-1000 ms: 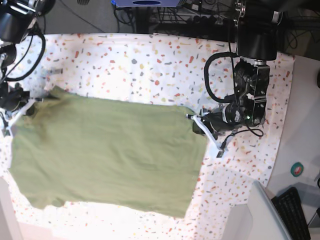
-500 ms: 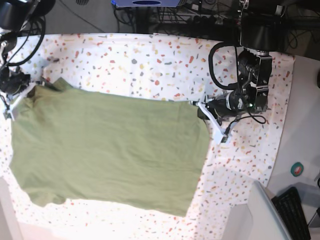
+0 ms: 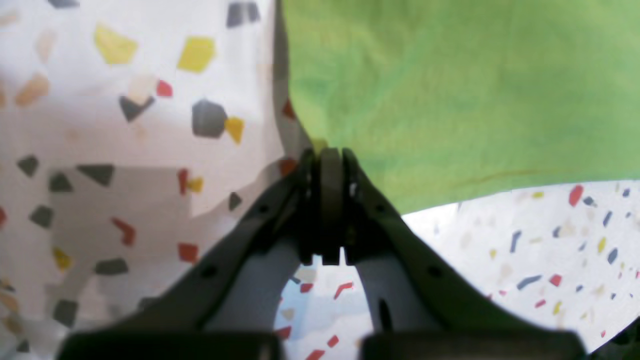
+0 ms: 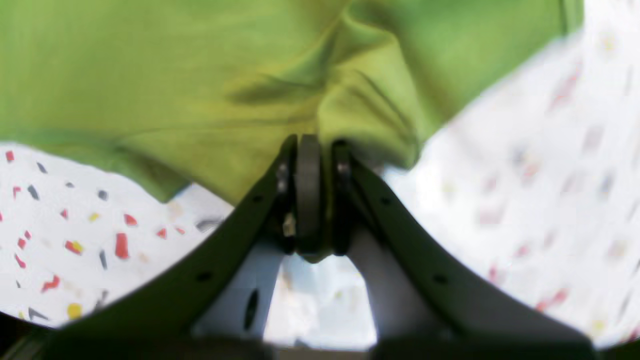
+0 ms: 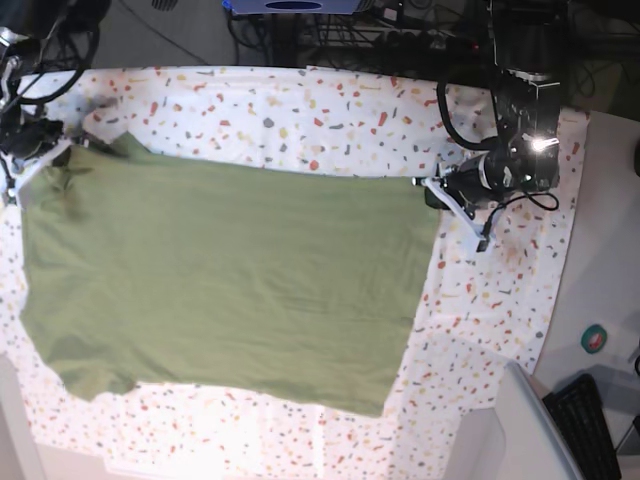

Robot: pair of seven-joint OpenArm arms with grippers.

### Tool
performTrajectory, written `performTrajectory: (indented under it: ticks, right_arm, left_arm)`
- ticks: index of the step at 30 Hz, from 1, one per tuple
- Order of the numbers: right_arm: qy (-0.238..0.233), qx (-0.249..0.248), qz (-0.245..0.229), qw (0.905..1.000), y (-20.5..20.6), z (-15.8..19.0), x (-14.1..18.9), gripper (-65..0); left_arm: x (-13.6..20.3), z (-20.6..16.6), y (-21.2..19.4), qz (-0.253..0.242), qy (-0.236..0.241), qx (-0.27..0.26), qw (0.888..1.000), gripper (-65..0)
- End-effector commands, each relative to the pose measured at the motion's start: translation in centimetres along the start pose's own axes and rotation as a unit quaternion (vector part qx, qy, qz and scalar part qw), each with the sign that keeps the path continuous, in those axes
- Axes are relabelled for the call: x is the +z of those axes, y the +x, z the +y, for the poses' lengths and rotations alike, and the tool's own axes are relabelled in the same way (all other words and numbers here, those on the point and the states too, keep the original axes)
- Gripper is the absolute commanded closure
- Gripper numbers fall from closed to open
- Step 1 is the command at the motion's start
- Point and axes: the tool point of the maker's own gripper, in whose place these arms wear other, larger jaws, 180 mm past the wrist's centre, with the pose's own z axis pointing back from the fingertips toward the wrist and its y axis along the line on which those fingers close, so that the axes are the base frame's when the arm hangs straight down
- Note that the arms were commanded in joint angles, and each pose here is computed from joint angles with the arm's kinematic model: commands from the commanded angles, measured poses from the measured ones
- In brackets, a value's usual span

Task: Layout the t-shirt on the table in an organized manner, then fold the t-shirt properly
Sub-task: 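Release the shirt and move both grippers to its shoulder edges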

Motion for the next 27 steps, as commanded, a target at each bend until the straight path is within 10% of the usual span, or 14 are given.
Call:
performTrajectory:
  ticks: [1, 8, 11, 22, 27]
  right_arm:
    - [-0.018, -0.004, -0.010, 0.9998, 0.9, -1.6, 1.0, -13.2]
    - [-0.038, -0.076, -0.011, 0.9963, -1.7, -3.8, 2.2, -19.5]
    - [-0.047, -0.086, -0.028, 0.9948, -1.7, -3.8, 3.0, -19.7]
    - [-0.091, -0.035, -0.090, 0.9912, 1.1, -3.9, 7.1, -18.9]
    - [-0.049, -0.007, -0.131, 0.9901, 4.9, -2.3, 4.4, -11.0]
  left_arm:
    - [0.5, 0.3, 1.4, -0.017, 0.002, -0.007, 1.000, 0.0]
    - [1.4, -0.4, 0.7, -0.027, -0.001, -0.018, 0.999, -39.0]
    - [3.0, -0.1, 1.7, -0.053, 0.007, -0.019, 0.998, -45.3]
    - [9.5, -1.6, 6.6, -0.176, 0.023, -0.034, 0.983, -42.5]
    - [3.5, -5.6, 6.9, -0.116, -0.037, -0.055, 0.991, -4.1]
